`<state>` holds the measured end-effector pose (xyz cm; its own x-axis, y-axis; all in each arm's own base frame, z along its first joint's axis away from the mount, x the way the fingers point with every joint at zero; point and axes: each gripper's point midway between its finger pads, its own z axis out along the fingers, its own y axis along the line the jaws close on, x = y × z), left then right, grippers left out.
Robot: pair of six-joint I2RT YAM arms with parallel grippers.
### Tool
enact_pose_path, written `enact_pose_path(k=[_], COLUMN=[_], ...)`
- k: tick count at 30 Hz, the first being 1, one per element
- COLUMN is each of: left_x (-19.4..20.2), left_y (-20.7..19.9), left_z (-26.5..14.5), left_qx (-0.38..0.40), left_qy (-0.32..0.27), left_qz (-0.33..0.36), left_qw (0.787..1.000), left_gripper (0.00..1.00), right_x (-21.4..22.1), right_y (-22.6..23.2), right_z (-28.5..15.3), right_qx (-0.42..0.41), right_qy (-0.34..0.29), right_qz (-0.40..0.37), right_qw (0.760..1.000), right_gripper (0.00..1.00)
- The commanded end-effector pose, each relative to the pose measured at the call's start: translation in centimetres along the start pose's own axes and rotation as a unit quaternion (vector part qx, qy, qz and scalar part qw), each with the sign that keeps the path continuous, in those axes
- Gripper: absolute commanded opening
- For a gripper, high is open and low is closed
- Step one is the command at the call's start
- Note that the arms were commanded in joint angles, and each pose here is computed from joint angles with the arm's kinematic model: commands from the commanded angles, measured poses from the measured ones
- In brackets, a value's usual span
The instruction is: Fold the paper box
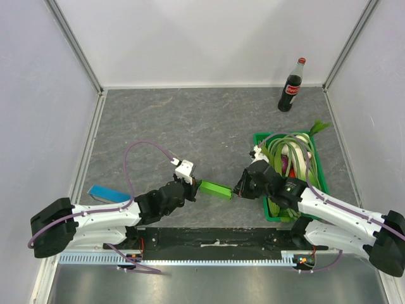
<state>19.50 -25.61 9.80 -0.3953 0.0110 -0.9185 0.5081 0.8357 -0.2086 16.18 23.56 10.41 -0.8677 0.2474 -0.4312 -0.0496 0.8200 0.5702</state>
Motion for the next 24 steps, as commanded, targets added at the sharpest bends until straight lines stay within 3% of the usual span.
enact_pose_path(k=[1, 24], left_x=[3.2, 3.4], left_y=[1.5, 1.8], left_z=[-0.5, -0.4], left_qx=[-0.028, -0.037], left_qy=[0.050, 0.038], left_qz=[0.007, -0.008], left_qw=[0.998, 0.999], left_gripper=[0.02, 0.02], right_x=[1.6, 3.2], right_y=[-3.6, -7.1], right_z=[-0.5, 0.3], right_qx=[0.065, 0.145], right_qy=[0.028, 0.010], right_qz=[-0.034, -0.145], right_qw=[0.997, 0.979], right_gripper=[0.00, 0.00])
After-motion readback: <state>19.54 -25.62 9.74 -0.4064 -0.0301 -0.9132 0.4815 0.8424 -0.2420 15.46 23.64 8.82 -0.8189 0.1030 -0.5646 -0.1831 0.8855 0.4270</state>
